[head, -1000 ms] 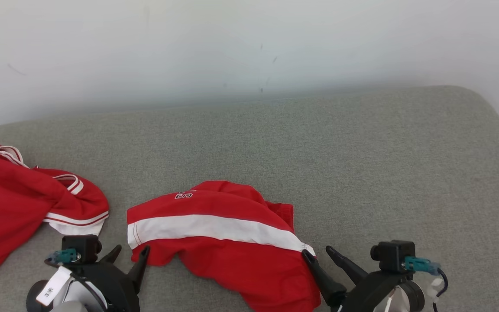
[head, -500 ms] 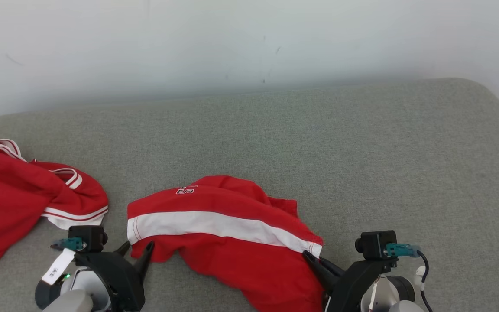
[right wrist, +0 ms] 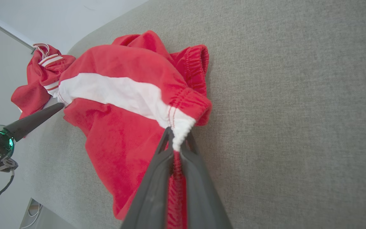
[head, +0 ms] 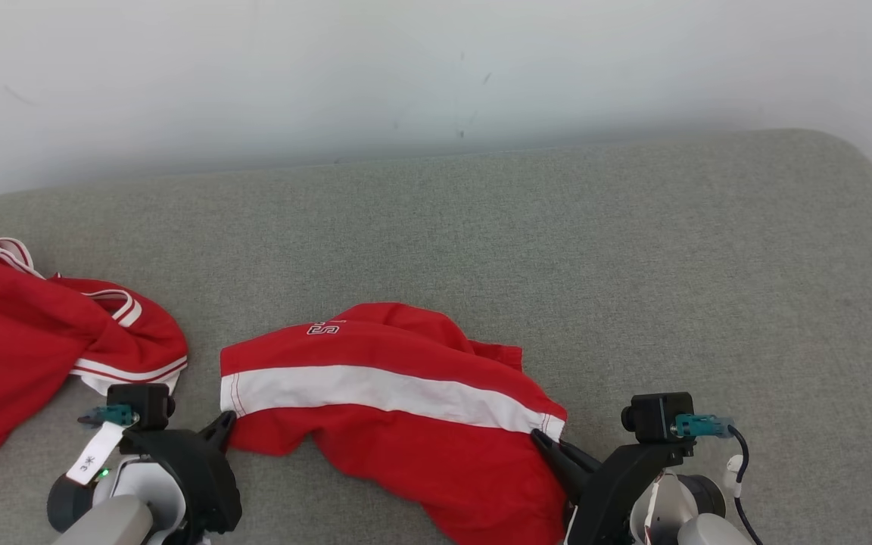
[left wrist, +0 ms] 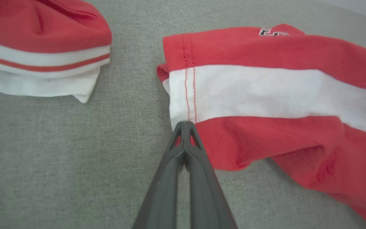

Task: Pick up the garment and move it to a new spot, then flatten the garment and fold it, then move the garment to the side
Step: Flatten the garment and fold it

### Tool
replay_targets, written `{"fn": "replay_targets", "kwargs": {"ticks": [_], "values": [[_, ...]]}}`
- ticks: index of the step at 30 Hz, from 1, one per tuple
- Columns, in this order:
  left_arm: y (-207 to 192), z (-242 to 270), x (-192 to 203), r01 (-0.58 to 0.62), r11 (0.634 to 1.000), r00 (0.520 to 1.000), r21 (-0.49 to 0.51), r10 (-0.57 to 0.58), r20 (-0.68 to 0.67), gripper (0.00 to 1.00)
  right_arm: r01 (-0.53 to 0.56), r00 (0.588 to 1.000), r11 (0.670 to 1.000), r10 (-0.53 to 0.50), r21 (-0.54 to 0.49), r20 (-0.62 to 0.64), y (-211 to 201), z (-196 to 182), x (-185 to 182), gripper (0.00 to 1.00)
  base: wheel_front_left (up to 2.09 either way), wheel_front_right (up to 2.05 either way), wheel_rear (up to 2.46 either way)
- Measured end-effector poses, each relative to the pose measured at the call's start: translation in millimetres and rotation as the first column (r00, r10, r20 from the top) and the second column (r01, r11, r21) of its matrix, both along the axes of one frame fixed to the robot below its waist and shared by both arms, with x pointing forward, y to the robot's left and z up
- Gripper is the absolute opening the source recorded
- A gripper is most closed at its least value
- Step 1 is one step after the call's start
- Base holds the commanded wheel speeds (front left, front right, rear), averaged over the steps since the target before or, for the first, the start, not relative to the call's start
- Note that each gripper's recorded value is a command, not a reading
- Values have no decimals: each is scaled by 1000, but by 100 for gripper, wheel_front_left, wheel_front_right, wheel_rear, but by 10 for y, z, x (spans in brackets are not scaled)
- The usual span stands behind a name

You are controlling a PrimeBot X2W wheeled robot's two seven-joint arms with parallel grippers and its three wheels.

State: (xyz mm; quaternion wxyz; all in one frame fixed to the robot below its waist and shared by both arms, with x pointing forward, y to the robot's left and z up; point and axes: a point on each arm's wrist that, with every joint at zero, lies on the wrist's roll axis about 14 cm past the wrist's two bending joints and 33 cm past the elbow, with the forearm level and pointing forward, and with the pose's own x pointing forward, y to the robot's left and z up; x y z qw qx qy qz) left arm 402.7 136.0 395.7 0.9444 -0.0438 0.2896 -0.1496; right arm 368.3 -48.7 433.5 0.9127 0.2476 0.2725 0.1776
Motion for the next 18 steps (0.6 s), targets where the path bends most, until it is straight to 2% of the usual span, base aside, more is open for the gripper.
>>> {"fn": "replay_targets", "kwargs": {"ticks": [1,2,3,12,18], "values": [[0,0,0,0,1000,1000,0,0,0,45,0,1000,1000,0,0,0,0,0,0,0,0,0,0],[25,27,28,-10,1000,1000,6,10,15,100,-1,1000,1000,1,0,4,5,13,12,67,0,0,0],[25,27,28,-10,1000,1000,6,10,15,100,-1,1000,1000,1,0,4,5,13,12,100,0,0,0],[91,54,56,-17,999,999,29,16,32,100,-27,1000,1000,27,3,13,83,52,-2,100,0,0,0],[36,13,62,-12,1000,1000,-2,12,11,100,-37,999,999,37,8,-6,96,36,-33,100,0,0,0]]}}
